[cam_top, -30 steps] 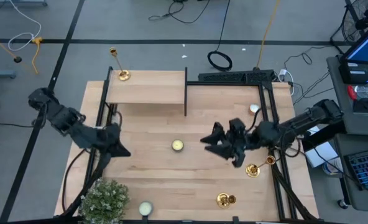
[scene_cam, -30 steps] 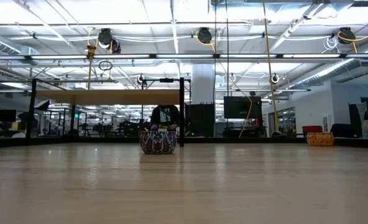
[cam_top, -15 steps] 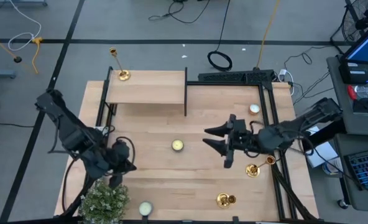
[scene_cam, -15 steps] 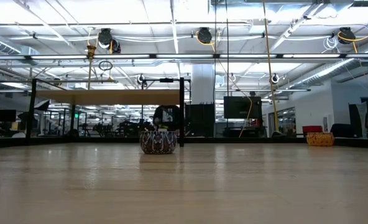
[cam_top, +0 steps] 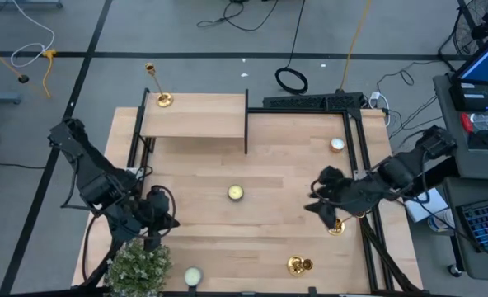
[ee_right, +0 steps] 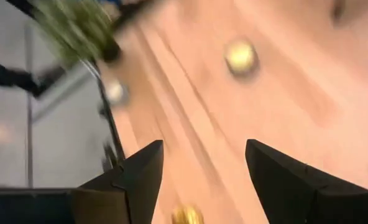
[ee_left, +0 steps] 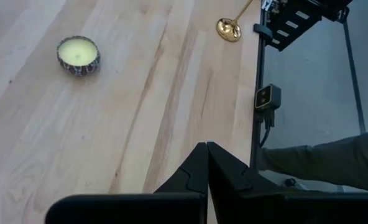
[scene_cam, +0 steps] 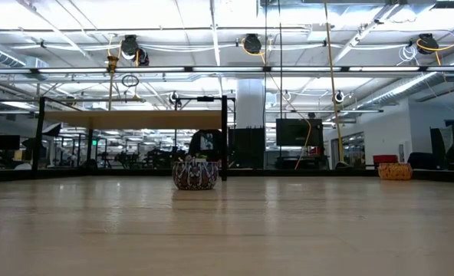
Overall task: Pick & Place candle stick holders
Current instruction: Put the orange scented candle on the shelf
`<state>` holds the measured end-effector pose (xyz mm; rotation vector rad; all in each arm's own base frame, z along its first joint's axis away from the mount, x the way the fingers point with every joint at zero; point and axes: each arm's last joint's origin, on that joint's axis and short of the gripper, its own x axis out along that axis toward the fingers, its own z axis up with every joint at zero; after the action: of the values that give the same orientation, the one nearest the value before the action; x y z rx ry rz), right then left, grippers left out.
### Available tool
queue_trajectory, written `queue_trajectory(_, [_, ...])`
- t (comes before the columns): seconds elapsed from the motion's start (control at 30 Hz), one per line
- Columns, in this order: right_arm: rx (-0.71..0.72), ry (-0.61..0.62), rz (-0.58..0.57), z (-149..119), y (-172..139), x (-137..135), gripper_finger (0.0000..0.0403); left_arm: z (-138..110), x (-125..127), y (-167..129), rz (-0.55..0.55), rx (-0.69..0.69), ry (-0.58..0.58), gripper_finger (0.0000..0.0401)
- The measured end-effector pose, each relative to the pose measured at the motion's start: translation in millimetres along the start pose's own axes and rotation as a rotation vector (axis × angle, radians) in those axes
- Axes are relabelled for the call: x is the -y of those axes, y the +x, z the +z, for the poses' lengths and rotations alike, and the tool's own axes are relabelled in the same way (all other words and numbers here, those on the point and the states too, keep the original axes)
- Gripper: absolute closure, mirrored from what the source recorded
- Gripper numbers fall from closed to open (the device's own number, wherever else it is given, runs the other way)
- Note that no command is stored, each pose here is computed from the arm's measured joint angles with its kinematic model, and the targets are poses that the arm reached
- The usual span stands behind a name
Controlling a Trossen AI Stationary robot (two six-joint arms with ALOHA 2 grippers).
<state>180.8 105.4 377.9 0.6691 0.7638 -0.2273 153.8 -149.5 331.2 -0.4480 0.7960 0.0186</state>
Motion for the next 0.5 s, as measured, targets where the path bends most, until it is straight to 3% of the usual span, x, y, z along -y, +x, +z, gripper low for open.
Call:
queue_trajectory(0.27, [-0.364,0.187,-0.168,-27,-31,33,0.0196,0,-1,0,0.014,0.016,0.005,0.0394])
queue_trajectory(0.33, [-0.352,0.231,-0.204,-28,-39,41,0.0203,1,-1,0,0.022,0.032,0.006,0.0392])
queue_trajectory(0.5, [-0.104,0.219,-0.346,-22,-48,59,0.0222,-6,-8,9,0.082,0.062,-0.007,0.0397])
